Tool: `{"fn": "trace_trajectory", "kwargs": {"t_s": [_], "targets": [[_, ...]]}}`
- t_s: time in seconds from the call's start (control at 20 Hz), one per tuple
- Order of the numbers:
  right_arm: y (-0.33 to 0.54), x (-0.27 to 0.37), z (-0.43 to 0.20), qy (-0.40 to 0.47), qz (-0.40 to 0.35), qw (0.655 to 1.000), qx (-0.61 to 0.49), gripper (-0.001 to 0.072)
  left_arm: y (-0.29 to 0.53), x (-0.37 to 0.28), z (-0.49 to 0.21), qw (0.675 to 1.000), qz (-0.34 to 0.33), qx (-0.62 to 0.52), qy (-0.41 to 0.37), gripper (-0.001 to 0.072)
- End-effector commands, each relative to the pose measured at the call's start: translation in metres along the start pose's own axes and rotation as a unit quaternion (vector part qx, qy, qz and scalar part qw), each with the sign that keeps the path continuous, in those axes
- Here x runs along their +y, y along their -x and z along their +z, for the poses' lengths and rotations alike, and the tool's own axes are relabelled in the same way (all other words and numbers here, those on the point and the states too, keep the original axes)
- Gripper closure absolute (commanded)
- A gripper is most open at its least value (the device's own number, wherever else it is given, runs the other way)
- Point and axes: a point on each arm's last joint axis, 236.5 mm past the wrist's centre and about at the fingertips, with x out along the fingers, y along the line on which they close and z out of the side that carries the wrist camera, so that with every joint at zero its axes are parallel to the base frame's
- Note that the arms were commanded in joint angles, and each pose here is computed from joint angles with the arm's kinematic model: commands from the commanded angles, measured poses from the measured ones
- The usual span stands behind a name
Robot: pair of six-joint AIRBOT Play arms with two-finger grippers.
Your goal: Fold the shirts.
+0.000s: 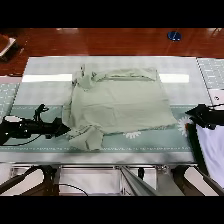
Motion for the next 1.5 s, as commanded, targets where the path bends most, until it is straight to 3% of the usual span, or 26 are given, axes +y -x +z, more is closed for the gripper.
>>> {"fn": "trace_trajectory", "kwargs": {"t_s": [0.0,0.85,0.9,1.0,1.15,1.3,1.35,1.45], "targets": [[-0.005,-0.033,-0.029,-0.034,-0.054,0.997,0.046,0.0301,0.001,-0.005,0.003,1.0,-0.005,-0.005,-0.008,0.069],[-0.1,0.046,-0.031,0.029,0.018,0.985,0.167,0.032,0.001,-0.007,0.004,1.0,-0.009,-0.006,-0.006,0.069],[-0.101,0.05,-0.033,0.038,0.018,0.984,0.171,0.0409,0.001,-0.009,0.006,1.0,-0.015,-0.009,-0.003,0.069],[-0.099,0.06,-0.033,0.069,0.026,0.982,0.176,0.0691,0.002,-0.017,0.01,0.999,-0.03,-0.017,0.005,0.069],[-0.07,0.096,-0.008,0.124,0.053,0.977,0.165,0.0693,0.024,-0.066,0.037,0.993,-0.102,-0.054,-0.028,0.069],[0.016,0.176,0.065,0.216,0.085,0.972,0.03,0.0693,0.118,-0.188,0.092,0.948,-0.236,-0.175,-0.123,0.0691],[0.061,0.211,0.09,0.251,0.095,0.962,-0.04,0.0693,0.168,-0.235,0.109,0.916,-0.271,-0.243,-0.167,0.0691],[0.154,0.272,0.123,0.285,0.121,0.933,-0.183,0.0693,0.265,-0.312,0.121,0.848,-0.277,-0.376,-0.251,0.0691]]}}
